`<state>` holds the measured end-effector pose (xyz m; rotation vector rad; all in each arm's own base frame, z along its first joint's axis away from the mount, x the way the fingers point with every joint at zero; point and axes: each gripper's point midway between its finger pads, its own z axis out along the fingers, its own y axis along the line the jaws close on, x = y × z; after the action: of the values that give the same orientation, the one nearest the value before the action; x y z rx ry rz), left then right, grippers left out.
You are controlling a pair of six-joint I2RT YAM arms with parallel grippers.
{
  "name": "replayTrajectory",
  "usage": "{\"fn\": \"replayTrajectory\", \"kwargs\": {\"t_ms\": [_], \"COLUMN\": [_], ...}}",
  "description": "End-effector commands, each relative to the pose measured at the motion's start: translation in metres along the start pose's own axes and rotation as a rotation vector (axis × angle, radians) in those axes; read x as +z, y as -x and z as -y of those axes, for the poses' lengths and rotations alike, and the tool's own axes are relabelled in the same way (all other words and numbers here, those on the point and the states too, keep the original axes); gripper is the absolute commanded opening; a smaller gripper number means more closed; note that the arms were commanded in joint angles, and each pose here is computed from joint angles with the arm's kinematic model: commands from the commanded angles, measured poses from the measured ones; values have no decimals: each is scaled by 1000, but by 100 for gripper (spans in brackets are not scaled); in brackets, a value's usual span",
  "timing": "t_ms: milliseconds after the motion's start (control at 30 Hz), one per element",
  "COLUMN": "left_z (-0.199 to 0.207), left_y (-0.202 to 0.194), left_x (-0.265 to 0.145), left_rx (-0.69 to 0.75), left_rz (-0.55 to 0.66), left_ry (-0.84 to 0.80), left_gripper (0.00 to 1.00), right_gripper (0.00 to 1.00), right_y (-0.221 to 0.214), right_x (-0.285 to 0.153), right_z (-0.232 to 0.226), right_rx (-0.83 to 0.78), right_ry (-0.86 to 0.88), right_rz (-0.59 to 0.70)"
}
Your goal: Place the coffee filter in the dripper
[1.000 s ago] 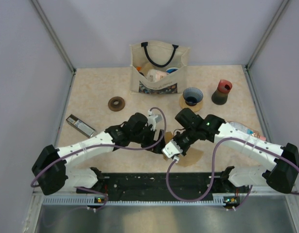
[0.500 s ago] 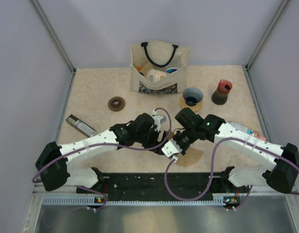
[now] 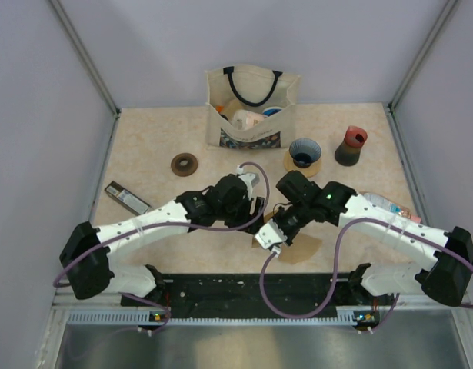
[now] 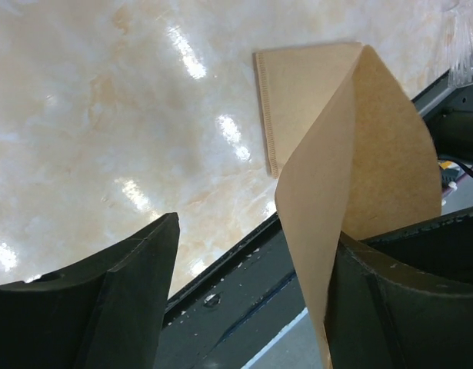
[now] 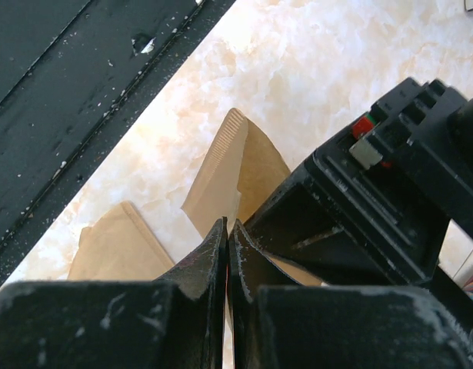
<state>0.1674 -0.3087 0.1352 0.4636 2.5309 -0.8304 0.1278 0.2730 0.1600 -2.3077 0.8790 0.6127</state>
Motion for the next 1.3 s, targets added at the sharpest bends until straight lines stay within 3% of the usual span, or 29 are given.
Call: {"fn": "replayTrajectory", "kwargs": {"t_ms": [0,167,367,600,767,1100,1200,1267], "left_z": [31,51,36,-13,-28,-41,-34,-27], "left_y": [11,2,14,39,56,66,63,63], "left_x": [1,0,-2,-10,-24,-40,-39,-37], "left_rx": [53,94,86,123,135,146,160,165], "left_rz": [-15,-71,-3,116,178,238,222,219], "left_ry": [-135,-259,-161,133,252,332,288,252], "left_gripper": [70,48,23,17,15,15,15,15], "right_gripper": [0,0,0,0,0,0,0,13], "right_y": [22,16,15,4,1,-9,-5,1], "right_x": [-9,-8,-9,-11,-12,-14,-14,-15], "right_z": [17,17,17,19,21,21,28,39], "right_rx": [-64,-49,-37,24,49,89,75,69], "right_ry": [-49,-53,-56,-79,-87,-101,-139,-194], "right_rz": [49,21,14,-46,-63,-114,-93,-62]}}
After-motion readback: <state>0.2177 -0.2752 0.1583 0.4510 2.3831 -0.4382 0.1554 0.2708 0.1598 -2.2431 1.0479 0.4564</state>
